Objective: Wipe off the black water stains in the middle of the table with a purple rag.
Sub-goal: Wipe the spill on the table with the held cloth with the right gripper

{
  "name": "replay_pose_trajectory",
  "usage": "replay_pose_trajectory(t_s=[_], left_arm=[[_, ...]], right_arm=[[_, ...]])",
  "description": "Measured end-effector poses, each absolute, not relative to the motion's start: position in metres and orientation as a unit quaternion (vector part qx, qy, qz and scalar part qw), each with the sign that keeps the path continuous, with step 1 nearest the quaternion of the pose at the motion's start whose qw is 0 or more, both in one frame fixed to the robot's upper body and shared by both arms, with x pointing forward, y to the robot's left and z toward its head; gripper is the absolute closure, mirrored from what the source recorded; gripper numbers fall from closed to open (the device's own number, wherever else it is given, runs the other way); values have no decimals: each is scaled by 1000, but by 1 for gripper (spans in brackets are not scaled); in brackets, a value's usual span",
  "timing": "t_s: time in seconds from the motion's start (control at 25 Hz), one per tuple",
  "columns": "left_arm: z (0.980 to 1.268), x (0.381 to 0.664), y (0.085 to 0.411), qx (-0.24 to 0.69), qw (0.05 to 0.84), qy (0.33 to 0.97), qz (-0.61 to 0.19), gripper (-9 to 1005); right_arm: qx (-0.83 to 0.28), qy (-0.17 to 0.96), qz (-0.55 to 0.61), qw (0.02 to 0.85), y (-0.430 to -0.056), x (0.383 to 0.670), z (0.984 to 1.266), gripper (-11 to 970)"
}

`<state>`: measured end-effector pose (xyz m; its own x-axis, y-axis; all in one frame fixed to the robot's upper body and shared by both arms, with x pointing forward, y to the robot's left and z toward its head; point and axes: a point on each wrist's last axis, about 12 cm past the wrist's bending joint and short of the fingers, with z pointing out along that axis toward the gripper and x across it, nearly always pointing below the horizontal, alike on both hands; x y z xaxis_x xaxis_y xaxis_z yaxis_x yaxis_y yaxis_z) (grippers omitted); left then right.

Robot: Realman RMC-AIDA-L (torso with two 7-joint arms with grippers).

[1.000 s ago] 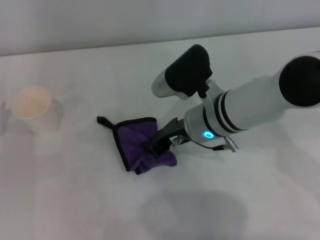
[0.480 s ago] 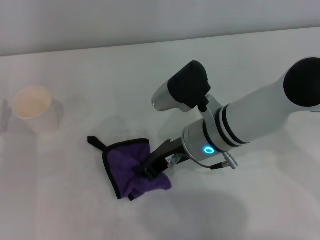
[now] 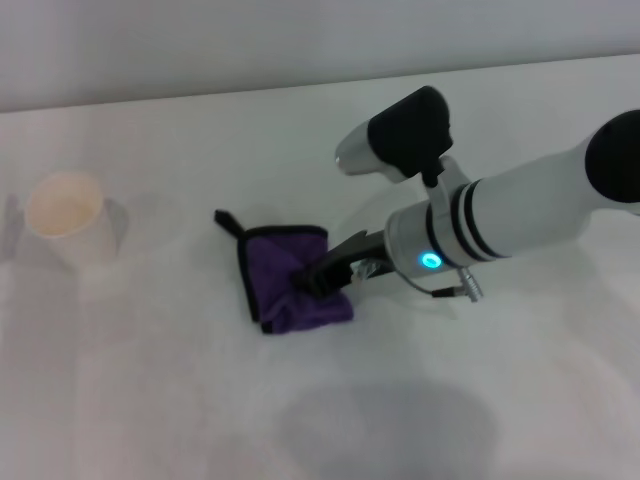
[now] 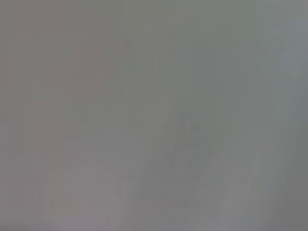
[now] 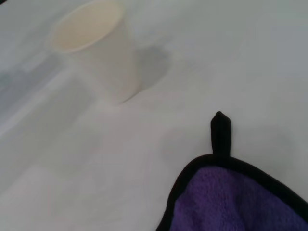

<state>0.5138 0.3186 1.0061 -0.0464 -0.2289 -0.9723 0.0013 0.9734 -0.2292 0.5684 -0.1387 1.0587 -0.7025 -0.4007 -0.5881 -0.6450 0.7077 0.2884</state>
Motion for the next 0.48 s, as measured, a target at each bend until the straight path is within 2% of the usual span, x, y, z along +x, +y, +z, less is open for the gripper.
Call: replay_pose_trajectory(t_s=[0.28, 0.48], left_arm=[[1008, 517, 318, -76, 688, 717, -85, 104], [1009, 518, 318, -72, 689, 716, -84, 104]], right_arm=[[-254, 895, 240, 277, -160, 582, 1062, 879], [-278, 889, 256, 259, -142, 571, 1058, 879]])
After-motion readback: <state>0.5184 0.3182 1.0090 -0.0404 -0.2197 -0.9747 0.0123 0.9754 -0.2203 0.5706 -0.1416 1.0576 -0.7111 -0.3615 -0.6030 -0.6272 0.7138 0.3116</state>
